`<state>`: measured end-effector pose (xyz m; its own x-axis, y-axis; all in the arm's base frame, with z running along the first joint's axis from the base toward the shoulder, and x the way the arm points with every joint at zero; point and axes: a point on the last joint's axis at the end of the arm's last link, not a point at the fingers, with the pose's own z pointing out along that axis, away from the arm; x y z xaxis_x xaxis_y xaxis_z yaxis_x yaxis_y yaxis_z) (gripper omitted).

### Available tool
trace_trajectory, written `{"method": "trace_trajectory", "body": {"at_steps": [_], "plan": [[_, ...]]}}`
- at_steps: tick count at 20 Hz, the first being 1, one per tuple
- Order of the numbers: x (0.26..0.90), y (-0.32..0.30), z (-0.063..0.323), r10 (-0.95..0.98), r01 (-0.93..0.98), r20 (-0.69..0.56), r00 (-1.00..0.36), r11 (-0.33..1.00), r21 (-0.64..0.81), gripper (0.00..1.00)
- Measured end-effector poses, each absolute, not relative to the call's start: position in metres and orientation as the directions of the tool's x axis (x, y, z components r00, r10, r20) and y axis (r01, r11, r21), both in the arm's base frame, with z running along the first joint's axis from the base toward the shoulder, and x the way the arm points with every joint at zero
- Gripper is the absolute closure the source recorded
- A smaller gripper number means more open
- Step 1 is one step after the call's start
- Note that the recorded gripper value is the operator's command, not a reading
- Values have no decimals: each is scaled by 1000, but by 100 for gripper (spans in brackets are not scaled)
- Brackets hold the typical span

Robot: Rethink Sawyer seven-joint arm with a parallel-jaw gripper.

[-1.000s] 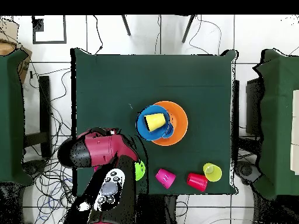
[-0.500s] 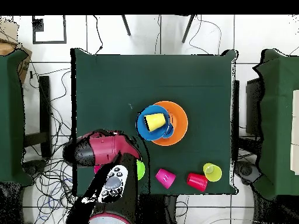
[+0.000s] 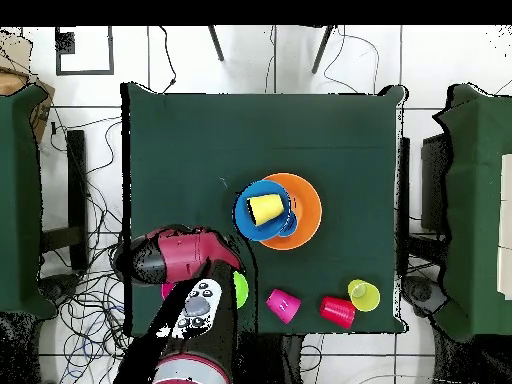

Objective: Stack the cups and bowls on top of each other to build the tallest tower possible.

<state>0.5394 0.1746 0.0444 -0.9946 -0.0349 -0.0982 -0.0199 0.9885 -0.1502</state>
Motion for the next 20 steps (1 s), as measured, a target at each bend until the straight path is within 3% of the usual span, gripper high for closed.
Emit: {"method": "trace_trajectory", "body": {"at_steps": [20], "plan": [[524, 159, 19, -40, -30, -46, -998, 978, -208, 0]]}}
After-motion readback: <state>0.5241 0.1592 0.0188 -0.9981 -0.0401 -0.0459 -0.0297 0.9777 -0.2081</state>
